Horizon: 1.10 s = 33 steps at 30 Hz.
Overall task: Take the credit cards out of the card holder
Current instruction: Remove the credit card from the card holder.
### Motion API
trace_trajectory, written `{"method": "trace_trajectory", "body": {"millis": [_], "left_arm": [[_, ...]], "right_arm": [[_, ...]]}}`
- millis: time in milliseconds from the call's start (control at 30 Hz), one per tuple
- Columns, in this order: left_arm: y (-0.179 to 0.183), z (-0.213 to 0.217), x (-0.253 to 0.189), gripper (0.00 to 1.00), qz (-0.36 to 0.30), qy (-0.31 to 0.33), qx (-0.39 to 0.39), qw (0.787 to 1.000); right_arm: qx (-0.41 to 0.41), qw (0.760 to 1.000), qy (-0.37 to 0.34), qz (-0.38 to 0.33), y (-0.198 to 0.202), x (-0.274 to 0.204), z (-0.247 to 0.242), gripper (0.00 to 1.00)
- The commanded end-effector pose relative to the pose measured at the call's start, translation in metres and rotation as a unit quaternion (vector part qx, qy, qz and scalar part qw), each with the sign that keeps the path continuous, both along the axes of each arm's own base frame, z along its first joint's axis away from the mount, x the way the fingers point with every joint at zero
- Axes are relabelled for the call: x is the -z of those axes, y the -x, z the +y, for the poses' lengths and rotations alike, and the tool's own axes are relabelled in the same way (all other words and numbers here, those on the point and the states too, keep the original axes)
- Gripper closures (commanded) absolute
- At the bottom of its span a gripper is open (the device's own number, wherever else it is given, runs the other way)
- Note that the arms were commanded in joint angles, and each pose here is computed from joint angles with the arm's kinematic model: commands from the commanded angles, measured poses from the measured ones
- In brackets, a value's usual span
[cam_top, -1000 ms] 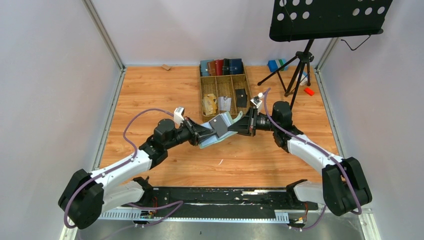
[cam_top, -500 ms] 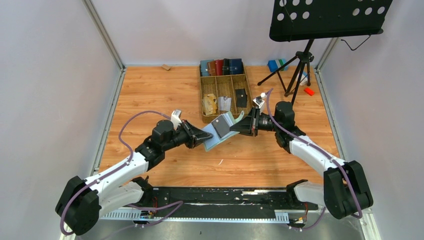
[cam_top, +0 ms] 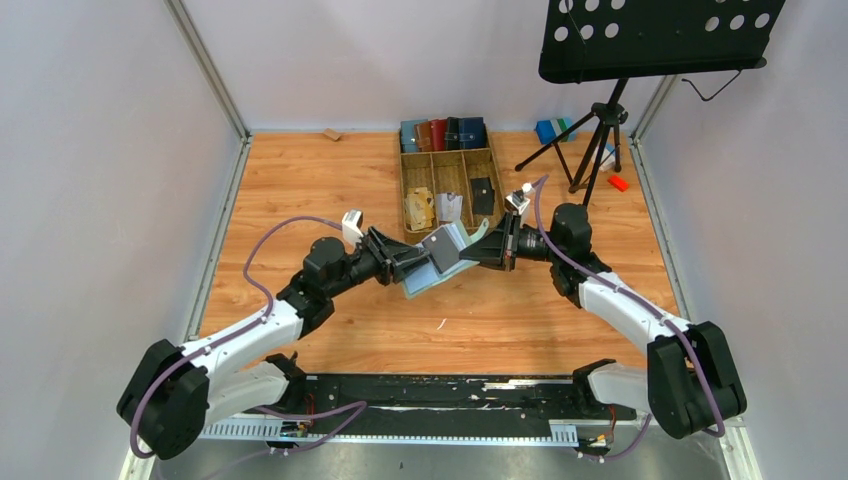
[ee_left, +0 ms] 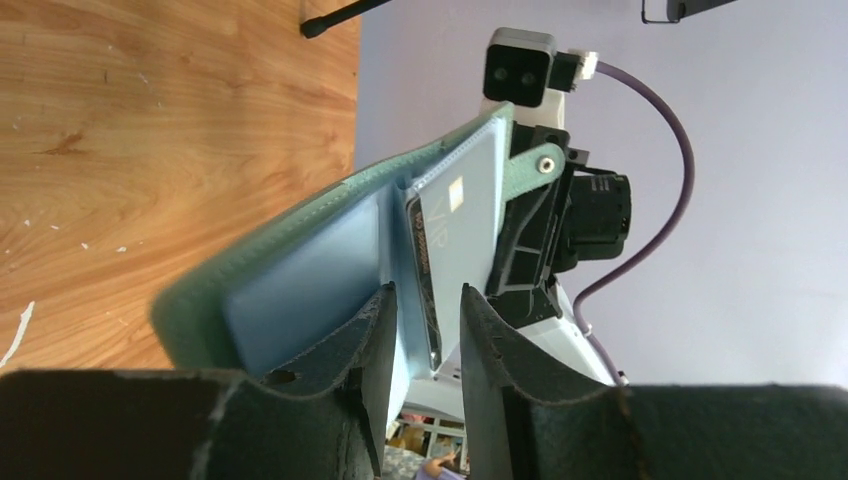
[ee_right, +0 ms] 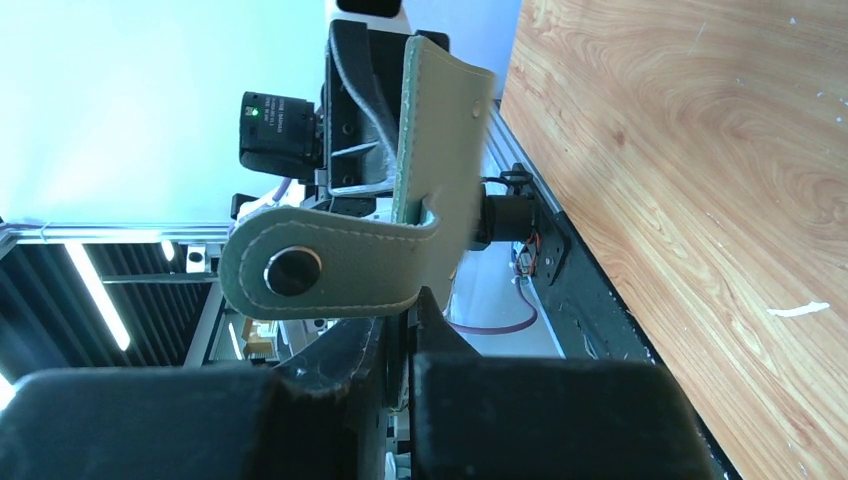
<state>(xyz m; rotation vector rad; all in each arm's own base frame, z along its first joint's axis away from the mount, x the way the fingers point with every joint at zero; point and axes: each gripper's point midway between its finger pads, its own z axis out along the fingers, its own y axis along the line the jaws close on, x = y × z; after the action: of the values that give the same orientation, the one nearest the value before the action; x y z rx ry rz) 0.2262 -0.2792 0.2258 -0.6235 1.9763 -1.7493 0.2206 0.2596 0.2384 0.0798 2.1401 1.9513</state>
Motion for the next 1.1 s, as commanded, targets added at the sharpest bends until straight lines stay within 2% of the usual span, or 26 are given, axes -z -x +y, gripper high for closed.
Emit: {"method": "trace_trajectory", "body": {"millis": [0,167,400,567,600,767,833,900,1067], "left_arm": [[-0.010,-0.005,-0.022,0.61,-0.023,0.019,-0.001,1.000],[-0.012,-0.006,-0.020,0.59,-0.020,0.007,-0.002,1.000],[-0.014,-0.008,-0.033,0.68,-0.039,0.031,0.009,0.999],[-0.015,-0.014,-0.033,0.66,-0.039,0.035,0.032,0.998],[-0.015,-0.015,-0.033,0.68,-0.038,0.037,0.035,0.998],[-0.018,-0.017,-0.038,0.99,-0.046,0.047,0.037,0.997],[-0.020,-0.015,-0.035,1.00,-0.042,0.044,0.033,0.998],[-0.019,-0.012,-0.034,1.00,-0.043,0.039,0.029,0.998],[-0.015,-0.009,-0.033,1.00,-0.052,0.016,0.036,0.998]], "right_arm": [[-0.015,0.998,-0.040,-0.050,0.008,-0.030,-0.001,1.00],[-0.019,0.997,-0.052,-0.057,0.011,-0.037,-0.001,1.00],[-0.029,0.997,-0.049,-0.045,0.011,-0.029,0.000,1.00],[-0.047,0.996,-0.061,-0.054,0.018,-0.032,0.004,1.00],[-0.050,0.995,-0.065,-0.052,0.019,-0.033,0.005,1.00],[-0.053,0.994,-0.073,-0.056,0.021,-0.034,0.005,1.00],[-0.052,0.995,-0.069,-0.053,0.021,-0.031,0.005,1.00],[-0.047,0.996,-0.061,-0.049,0.019,-0.026,0.004,0.93],[-0.031,0.997,-0.024,-0.063,0.013,-0.020,0.003,0.59]]}}
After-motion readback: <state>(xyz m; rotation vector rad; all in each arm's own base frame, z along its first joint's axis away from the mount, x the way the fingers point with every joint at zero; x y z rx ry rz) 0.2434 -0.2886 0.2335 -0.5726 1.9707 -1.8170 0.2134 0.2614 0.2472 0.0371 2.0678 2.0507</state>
